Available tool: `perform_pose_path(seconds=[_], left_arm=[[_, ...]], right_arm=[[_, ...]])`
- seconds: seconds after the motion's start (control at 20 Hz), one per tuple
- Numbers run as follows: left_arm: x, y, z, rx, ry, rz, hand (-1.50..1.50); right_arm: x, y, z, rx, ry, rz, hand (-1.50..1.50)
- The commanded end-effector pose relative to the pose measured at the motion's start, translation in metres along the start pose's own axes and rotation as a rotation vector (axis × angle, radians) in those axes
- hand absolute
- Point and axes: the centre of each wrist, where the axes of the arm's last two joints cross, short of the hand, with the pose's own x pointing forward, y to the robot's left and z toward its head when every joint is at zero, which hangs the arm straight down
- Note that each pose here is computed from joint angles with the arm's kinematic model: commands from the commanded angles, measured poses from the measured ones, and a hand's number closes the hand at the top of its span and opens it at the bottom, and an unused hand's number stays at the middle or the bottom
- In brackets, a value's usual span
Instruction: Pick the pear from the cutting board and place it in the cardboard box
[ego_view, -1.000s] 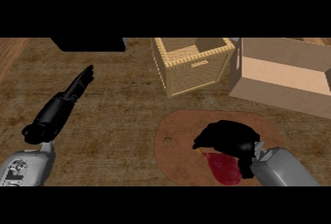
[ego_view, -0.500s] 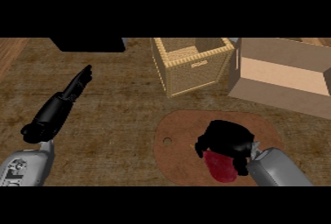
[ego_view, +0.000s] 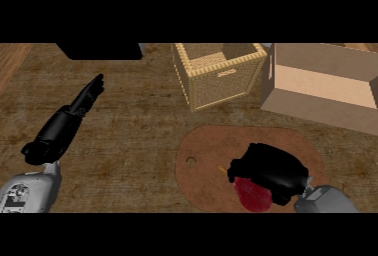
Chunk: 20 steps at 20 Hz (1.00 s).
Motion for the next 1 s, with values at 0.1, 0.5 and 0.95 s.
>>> perform_pose_path(seconds=[0.1, 0.5, 0.95], left_arm=[[-0.011, -0.004, 0.017, -0.010, 0.008, 0.010, 0.00], [-0.008, 0.010, 0.016, 0.014, 0.003, -0.009, 0.00], [-0.003, -0.012, 0.009, 0.009, -0.006, 0.002, 0.00]], right_arm=[[0.011, -0.034, 0.020, -0.188, -0.052, 0.092, 1.50], [0.015, -0.097, 0.089, -0.465, 0.050, 0.050, 1.50], [-0.028, -0.138, 0.105, -0.696, 0.426, -0.159, 1.50]])
